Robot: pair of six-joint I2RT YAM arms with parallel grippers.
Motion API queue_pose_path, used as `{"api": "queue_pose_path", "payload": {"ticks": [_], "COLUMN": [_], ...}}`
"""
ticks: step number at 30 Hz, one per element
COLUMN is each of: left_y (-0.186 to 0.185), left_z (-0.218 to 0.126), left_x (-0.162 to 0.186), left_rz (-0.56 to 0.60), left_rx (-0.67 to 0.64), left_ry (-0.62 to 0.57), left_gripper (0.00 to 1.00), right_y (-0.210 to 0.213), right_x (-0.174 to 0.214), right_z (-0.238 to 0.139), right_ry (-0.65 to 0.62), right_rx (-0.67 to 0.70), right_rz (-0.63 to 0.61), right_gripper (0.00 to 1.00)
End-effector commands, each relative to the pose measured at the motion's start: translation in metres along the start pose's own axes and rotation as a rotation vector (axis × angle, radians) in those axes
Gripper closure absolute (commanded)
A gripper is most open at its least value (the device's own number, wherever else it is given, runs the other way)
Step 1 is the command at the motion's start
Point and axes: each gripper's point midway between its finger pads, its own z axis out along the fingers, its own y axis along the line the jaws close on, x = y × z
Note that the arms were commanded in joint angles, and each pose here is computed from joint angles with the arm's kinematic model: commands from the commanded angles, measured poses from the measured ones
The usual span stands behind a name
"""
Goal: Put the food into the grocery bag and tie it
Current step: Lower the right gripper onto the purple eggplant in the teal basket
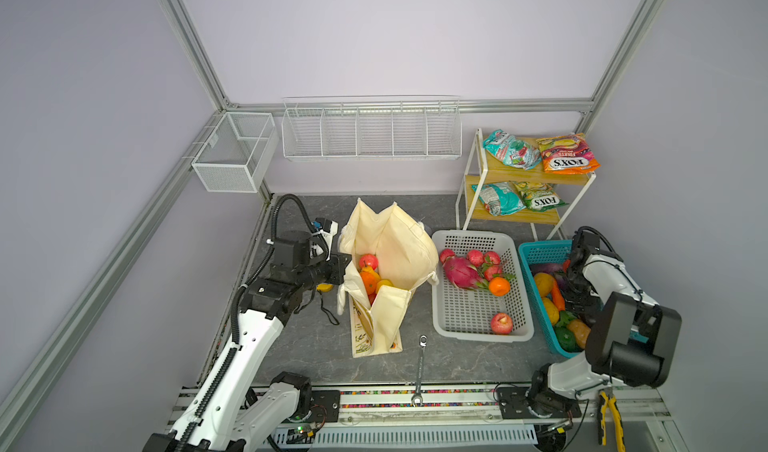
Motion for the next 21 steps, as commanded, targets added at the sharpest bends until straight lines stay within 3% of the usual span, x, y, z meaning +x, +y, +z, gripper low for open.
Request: {"api": "queue_pose_path", "payload": {"ticks": [1,15,21], "left_y": [-0.005,-0.006,-0.007], "left_z": [-0.001,-0.002,-0.003], "left_x": [-0.006,-0.006,-0.006], "left_rz": [0.025,0.027,0.027], "left_rx": [0.021,0.025,0.026], "left_ry": [-0.024,-0.027,-0.028], "left_gripper": [1.00,1.00,1.00], "right_y": [0.001,-0.007,-0.006], "right_x": [0.002,0.005,0.003], "right_z": [0.008,0.026,0.023], "right_ry": [0.018,0.034,0.029], "right_rx": [0.009,0.043,0.014], "right_rz": [0.039,0.050,0.064], "right_gripper": [0.10,0.00,0.11]}}
